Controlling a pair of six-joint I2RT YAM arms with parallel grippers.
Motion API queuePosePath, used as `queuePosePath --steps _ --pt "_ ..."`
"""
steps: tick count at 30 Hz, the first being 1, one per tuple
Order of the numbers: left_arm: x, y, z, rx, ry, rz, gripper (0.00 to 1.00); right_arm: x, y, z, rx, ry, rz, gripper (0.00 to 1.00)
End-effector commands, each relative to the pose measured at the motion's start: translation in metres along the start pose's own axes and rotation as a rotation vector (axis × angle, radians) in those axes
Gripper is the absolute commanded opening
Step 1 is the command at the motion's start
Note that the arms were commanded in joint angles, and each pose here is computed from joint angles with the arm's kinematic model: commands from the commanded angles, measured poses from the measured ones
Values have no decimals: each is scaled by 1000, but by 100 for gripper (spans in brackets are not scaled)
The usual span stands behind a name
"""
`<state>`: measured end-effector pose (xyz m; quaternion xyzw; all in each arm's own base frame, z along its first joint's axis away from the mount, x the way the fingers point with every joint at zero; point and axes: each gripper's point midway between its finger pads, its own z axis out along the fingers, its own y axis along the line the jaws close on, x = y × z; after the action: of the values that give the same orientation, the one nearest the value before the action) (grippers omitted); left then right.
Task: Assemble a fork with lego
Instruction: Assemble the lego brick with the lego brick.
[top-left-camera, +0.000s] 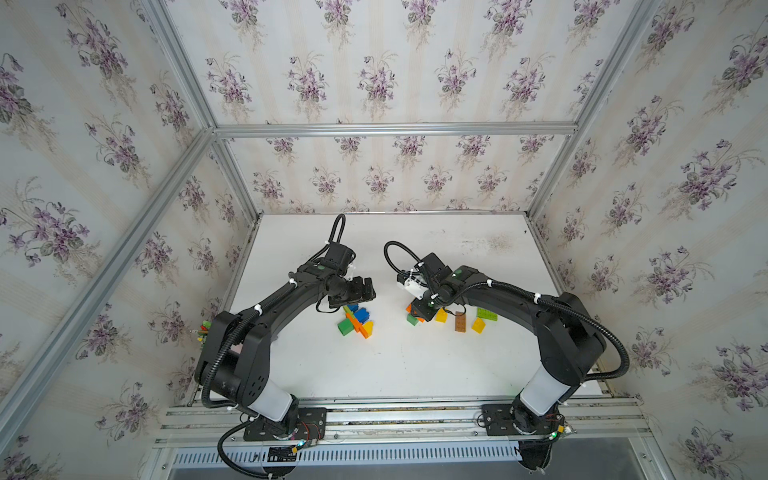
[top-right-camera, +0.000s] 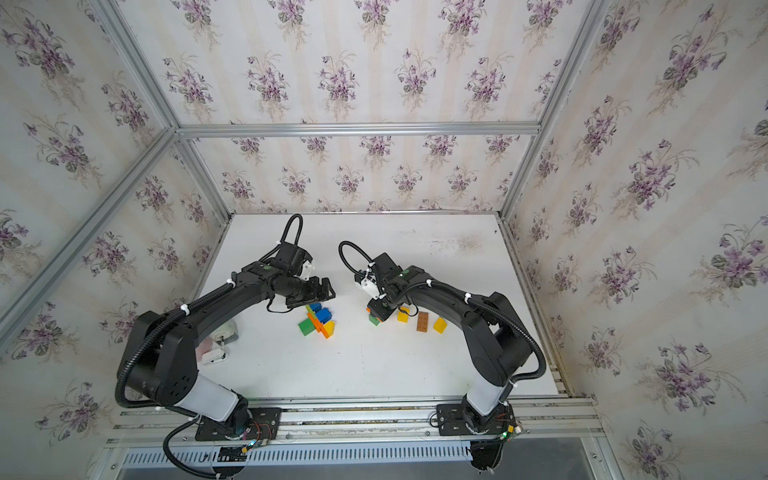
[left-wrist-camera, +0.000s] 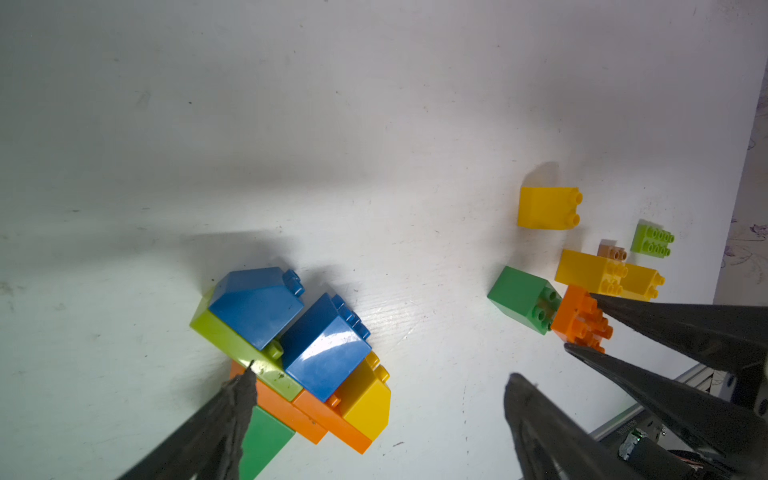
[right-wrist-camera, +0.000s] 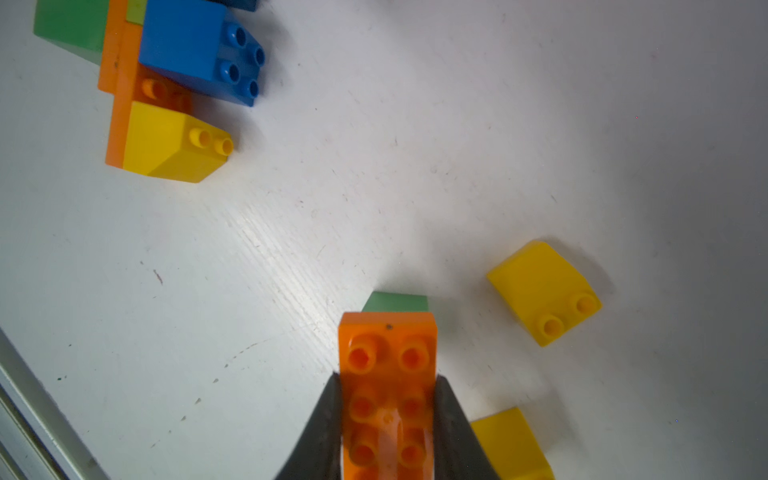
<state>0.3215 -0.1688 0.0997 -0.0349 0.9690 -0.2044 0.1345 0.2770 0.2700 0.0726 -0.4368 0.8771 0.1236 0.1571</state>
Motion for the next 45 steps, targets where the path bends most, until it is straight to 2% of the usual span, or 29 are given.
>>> queuePosePath --steps 1,22,31,37,45 --pt "-4 -1 0 8 -14 10 95 1 -6 3 33 17 -5 21" --pt "-1 5 5 12 -7 -8 95 7 0 17 4 51 13 21" --pt "0 9 6 6 -4 -19 94 19 -3 25 45 123 0 20" --pt "-1 13 5 3 -7 -24 94 38 -3 30 66 187 -45 18" --pt "-1 15 3 1 -9 -29 94 61 7 39 10 253 -167 17"
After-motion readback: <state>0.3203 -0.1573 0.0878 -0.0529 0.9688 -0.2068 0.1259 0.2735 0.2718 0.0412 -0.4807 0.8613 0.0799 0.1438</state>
